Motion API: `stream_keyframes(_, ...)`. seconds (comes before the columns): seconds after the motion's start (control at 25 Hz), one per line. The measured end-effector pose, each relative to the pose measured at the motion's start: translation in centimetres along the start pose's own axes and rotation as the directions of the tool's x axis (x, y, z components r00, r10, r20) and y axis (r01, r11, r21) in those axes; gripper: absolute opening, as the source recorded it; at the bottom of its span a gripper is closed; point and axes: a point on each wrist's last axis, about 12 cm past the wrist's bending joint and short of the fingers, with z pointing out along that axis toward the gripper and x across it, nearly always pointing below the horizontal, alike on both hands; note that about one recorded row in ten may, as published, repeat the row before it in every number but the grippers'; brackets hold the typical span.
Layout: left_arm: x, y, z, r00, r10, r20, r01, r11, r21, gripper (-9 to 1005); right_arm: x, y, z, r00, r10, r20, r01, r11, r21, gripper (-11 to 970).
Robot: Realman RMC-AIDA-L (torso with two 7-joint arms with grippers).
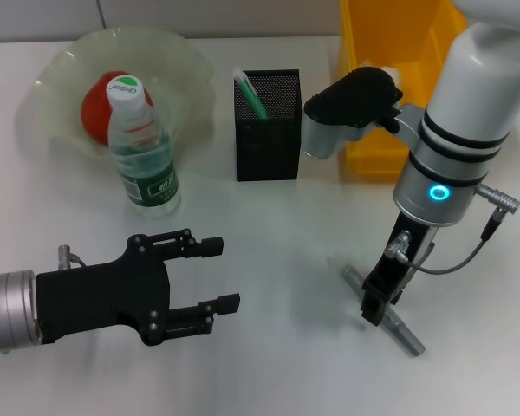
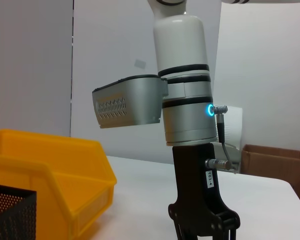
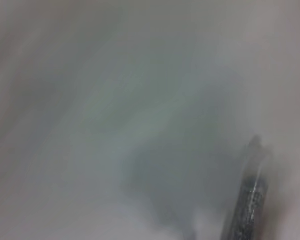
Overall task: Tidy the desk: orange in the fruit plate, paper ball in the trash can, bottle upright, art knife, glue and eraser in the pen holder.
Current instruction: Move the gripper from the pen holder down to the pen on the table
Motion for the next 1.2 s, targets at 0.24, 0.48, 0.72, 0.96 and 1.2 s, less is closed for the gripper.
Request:
stream_keyframes(0.24, 0.01, -0.02, -0.01, 1.0, -0.001, 0.0, 0.001, 1.0, 0.0, 692, -0.01, 0.0, 0.02, 1.0, 0.001, 0.001, -0.001, 1.0, 0.0, 397)
stream_keyframes(0.48, 0.11, -0.11, -0.09, 1.0, -0.004, -0.001, 0.004, 1.0, -0.003, 692, -0.06, -0.08, 0.1, 1.0, 0.003, 0.009, -0.003, 1.0, 0.002, 311)
stream_keyframes(0.72, 0.14, -0.16, -0.11, 1.0, -0.006, 0.0, 0.006, 1.0, -0.002, 692, -0.04, -0.1, 0.12, 1.0, 0.004, 0.008, -0.004, 1.0, 0.001, 297)
stream_keyframes(0.96, 0.12, -0.14, -0.08, 1.0, -0.005, 0.001, 0.005, 1.0, -0.001, 692, 0.01, 0.02, 0.34, 1.0, -0.01, -0.006, 0.01, 1.0, 0.014, 259)
stream_keyframes(1.2, 0.11, -0.13, 0.01, 1.0, -0.006, 0.002, 0.006, 1.0, 0.0, 692, -0.13, 0.24, 0.35, 1.0, -0.02, 0.001, 0.02, 1.0, 0.008, 221)
